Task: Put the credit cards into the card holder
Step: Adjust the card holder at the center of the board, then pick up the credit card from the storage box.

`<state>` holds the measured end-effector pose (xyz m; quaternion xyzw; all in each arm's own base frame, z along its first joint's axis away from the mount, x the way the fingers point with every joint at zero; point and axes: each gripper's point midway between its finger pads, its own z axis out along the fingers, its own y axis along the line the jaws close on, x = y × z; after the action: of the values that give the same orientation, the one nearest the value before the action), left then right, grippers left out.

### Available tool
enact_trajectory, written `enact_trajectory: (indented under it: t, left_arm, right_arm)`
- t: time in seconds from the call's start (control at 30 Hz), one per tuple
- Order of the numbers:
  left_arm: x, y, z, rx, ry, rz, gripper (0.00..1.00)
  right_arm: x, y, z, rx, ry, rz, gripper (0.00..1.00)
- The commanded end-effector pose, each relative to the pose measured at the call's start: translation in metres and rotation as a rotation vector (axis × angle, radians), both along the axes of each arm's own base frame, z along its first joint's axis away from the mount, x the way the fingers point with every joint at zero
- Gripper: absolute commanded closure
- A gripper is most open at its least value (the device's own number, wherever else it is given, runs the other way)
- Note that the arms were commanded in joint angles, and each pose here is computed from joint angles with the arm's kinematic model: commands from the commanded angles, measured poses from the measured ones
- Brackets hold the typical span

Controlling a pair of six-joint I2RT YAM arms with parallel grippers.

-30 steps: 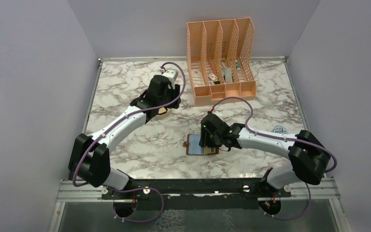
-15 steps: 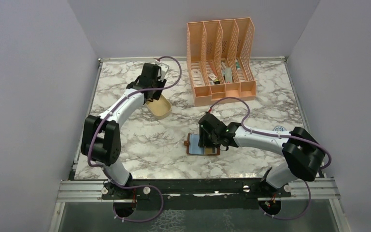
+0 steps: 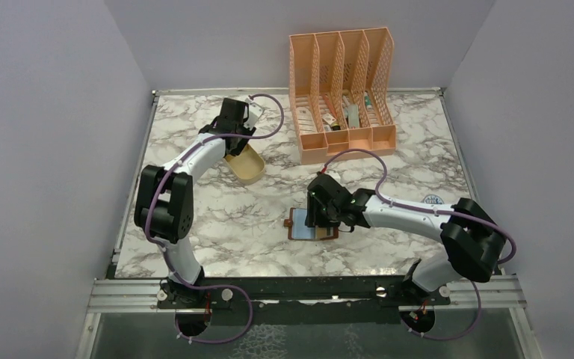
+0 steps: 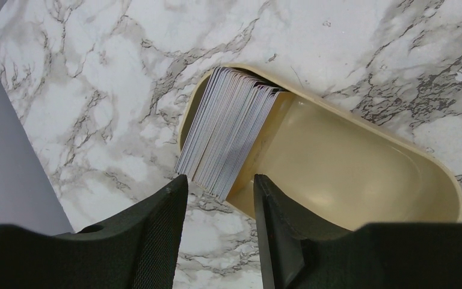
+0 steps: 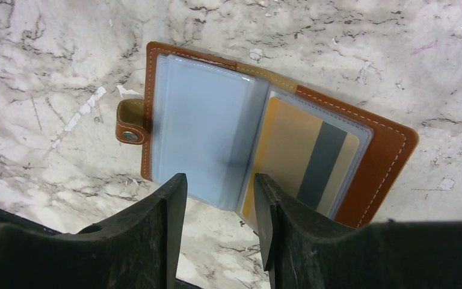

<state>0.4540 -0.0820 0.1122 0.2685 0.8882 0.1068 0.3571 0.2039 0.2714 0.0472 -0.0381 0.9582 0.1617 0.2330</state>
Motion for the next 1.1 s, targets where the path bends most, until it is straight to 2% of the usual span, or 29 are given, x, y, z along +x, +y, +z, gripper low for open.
enact_trajectory:
  t: [0.0, 0.47, 1.07]
  left_arm:
    - [0.011, -0.002, -0.008, 0.029, -0.002, -0.037, 0.53]
    - [0.015, 0.006, -0.027, 0.084, 0.026, -0.001, 0.55]
    - [0.014, 0.012, -0.020, 0.174, 0.002, 0.022, 0.71]
  right_arm:
    - [0.004, 0.015, 0.023, 0.072, -0.029, 0.029, 0.54]
    - [0.007, 0.016, 0.052, 0.129, -0.078, 0.019, 0.54]
    - [0.003, 0.012, 0.045, 0.117, -0.066, 0.031, 0.54]
